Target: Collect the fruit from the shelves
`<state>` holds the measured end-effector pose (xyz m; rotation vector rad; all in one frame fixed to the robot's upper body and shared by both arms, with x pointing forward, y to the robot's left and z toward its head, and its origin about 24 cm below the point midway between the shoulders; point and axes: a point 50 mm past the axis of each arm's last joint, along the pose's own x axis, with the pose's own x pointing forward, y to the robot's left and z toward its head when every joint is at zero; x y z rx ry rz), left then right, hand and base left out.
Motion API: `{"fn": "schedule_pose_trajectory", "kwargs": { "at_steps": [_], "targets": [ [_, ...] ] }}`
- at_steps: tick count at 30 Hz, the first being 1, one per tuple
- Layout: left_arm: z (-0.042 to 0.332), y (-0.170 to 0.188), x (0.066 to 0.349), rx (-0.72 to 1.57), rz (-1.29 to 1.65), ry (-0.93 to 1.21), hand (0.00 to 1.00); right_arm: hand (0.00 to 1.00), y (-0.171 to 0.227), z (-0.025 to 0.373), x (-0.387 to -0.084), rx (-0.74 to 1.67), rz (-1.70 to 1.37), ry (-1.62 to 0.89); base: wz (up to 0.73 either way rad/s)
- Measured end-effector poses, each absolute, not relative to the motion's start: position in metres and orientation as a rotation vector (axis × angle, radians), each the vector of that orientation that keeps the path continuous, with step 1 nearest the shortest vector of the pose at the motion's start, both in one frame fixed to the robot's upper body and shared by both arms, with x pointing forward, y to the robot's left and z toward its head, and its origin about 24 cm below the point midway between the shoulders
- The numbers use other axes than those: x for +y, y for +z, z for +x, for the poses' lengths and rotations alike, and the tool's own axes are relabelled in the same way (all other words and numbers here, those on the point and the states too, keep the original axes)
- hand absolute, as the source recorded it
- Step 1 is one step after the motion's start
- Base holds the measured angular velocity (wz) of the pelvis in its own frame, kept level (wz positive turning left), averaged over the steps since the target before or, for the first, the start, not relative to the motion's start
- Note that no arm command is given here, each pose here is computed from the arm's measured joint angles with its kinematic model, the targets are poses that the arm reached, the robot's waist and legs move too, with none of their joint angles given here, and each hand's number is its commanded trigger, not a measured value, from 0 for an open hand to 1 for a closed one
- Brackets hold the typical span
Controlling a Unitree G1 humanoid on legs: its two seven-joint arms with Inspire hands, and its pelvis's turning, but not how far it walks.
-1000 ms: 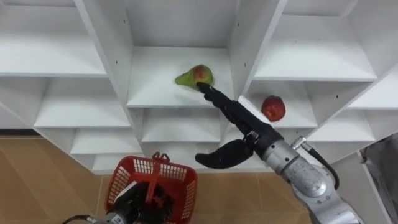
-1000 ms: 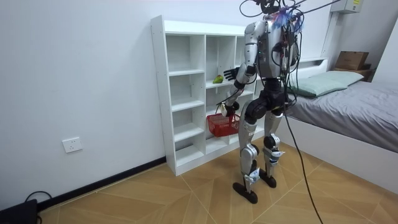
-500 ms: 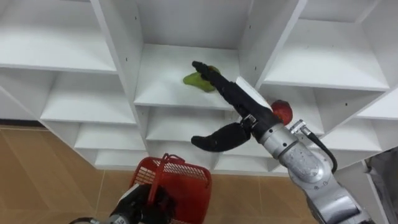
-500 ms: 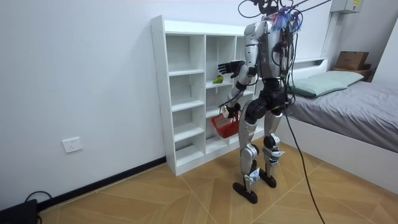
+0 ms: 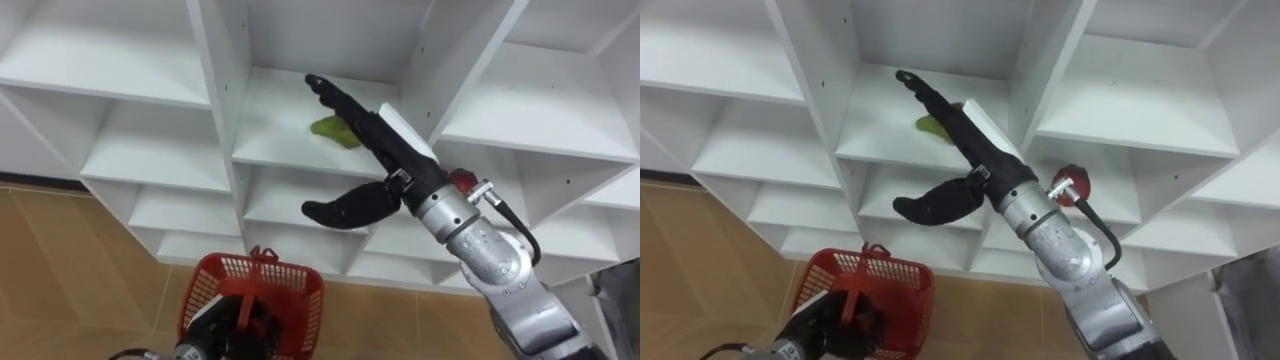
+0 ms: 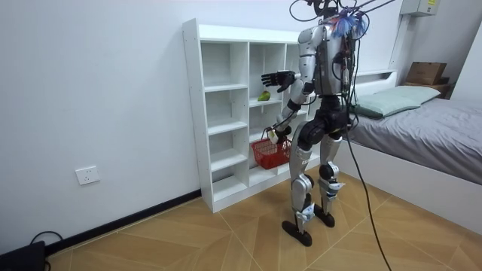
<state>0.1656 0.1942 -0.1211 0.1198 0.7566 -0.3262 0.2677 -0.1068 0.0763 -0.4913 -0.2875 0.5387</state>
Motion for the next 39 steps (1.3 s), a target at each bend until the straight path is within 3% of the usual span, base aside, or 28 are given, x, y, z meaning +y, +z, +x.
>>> {"fn": "schedule_pose_trajectory", "kwargs": {
  "at_steps": [13,39],
  "targets": [
    [0.17,-0.117,0.201,0.765,0.174,-0.341,1.0,0.0,0.09,0.293,-0.116,-0.318,-0.644,0.507,0.05],
    [0.17,-0.114,0.213,0.78,0.24,-0.347,1.0,0.0,0.084,0.342,-0.172,-0.157,-0.721,0.209,0.07]
  ]
}}
